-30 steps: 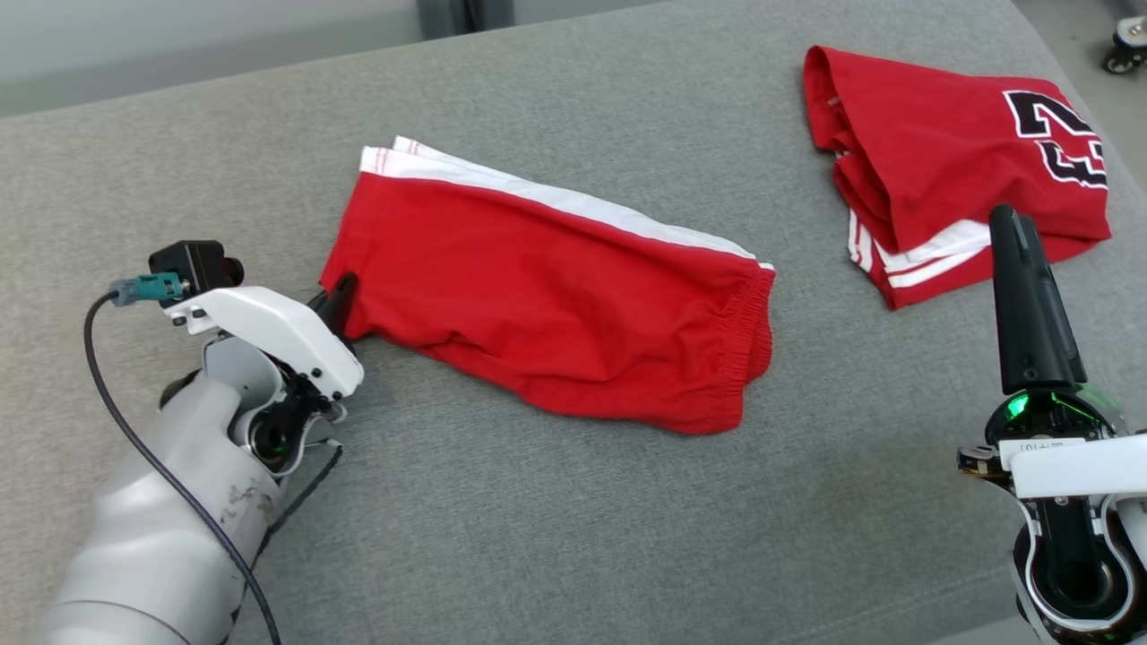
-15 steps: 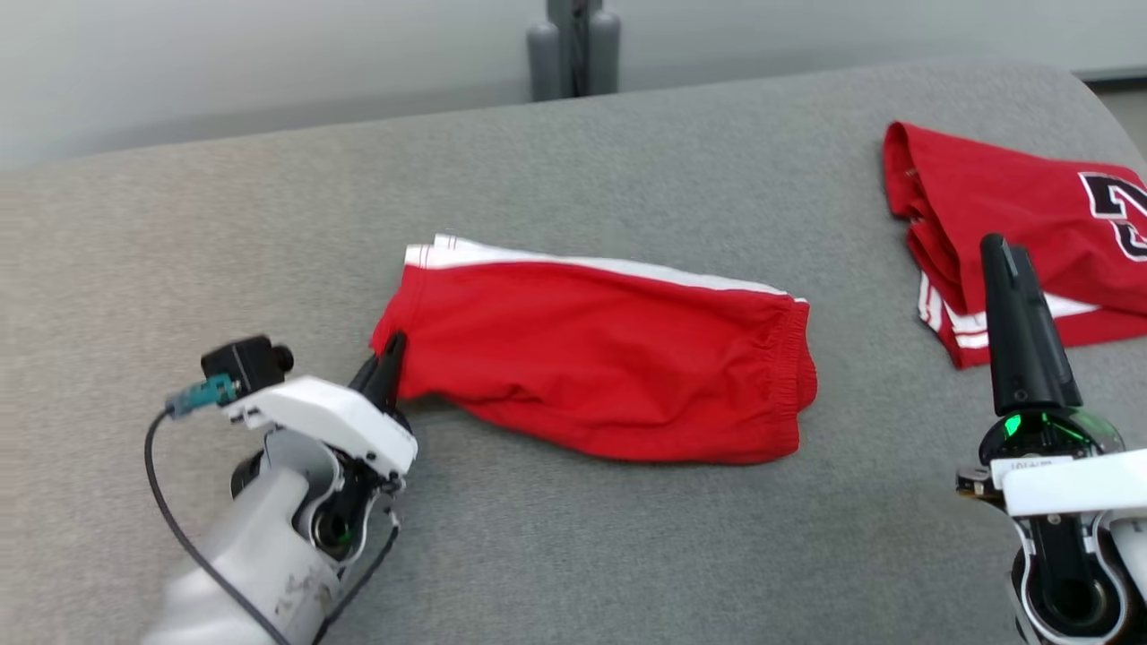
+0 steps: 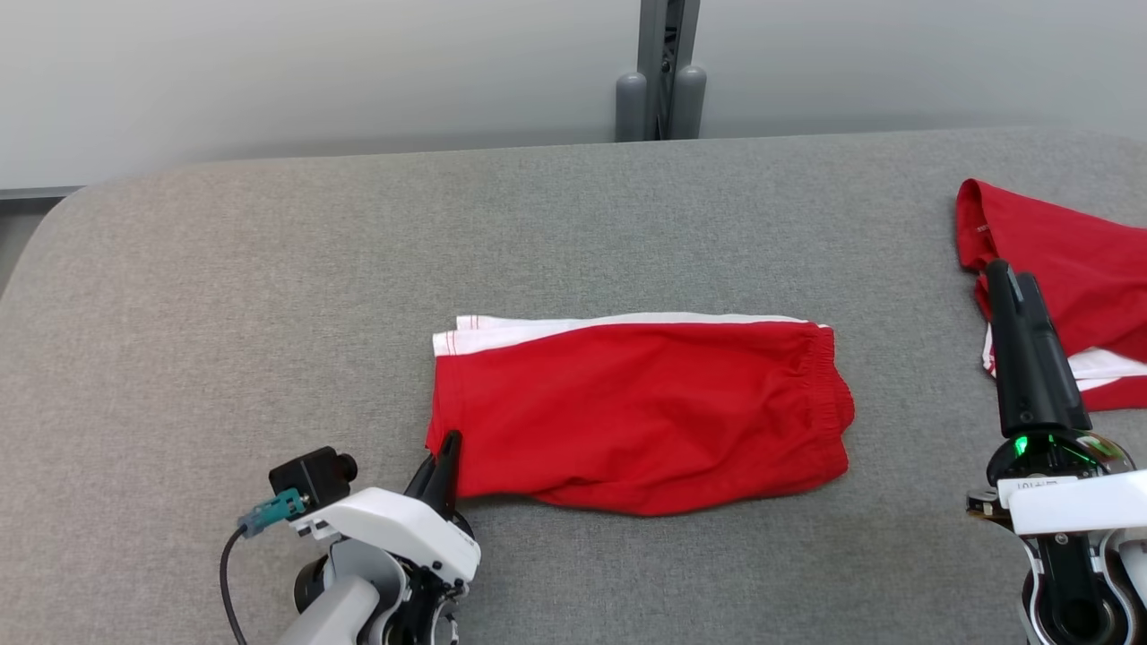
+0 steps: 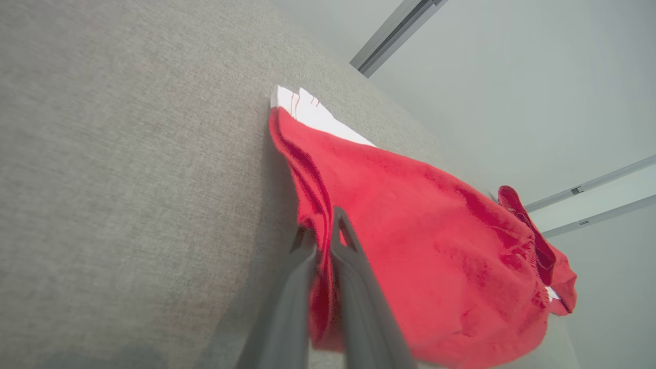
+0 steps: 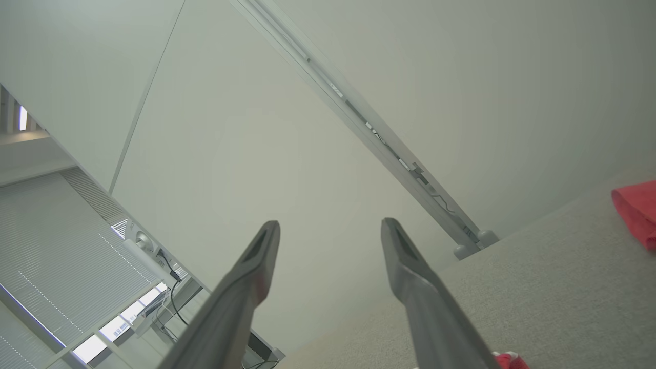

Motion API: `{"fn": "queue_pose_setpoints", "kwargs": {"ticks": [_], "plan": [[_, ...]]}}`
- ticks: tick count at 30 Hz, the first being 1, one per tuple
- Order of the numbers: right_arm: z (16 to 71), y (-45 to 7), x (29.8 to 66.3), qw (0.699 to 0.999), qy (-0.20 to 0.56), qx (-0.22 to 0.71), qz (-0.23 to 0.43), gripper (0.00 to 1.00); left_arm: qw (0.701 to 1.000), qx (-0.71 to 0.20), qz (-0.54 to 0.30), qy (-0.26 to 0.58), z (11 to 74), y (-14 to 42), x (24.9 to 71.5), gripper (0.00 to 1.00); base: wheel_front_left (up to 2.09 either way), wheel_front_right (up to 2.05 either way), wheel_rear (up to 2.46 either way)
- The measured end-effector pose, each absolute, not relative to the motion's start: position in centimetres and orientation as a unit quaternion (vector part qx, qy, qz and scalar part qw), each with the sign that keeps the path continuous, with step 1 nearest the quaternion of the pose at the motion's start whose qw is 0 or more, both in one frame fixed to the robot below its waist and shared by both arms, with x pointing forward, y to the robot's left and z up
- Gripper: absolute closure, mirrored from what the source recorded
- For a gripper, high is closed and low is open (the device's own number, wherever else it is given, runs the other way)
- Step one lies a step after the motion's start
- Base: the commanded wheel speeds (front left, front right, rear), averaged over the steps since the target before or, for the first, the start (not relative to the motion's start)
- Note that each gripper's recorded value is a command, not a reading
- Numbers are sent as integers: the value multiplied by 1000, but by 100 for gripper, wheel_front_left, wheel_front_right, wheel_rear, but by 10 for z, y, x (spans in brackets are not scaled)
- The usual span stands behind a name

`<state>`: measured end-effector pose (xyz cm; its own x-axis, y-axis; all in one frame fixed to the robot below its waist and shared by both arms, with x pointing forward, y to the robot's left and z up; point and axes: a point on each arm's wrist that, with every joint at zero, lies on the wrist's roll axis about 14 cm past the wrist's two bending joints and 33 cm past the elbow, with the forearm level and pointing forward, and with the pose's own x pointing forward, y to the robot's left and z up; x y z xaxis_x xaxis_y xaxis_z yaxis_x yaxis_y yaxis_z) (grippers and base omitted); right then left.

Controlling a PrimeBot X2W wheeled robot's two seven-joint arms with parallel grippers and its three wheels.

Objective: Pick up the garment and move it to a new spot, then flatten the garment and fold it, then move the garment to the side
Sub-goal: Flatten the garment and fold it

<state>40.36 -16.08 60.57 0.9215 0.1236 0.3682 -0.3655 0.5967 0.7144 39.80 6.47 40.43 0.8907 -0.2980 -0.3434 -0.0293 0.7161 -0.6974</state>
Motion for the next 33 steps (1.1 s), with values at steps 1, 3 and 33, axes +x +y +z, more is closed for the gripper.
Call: {"fn": "queue_pose_setpoints", "kwargs": {"ticks": [1,3,33], "plan": [[605,-161,403,882,-141,427,139,0,901,-369,-72,217,407,66,396,100,0,0,0],[606,-160,403,882,-141,427,141,0,905,-365,-72,207,412,67,393,100,0,0,0],[576,-169,399,931,-99,324,136,0,974,-179,-104,89,472,110,400,0,0,0,0]]}}
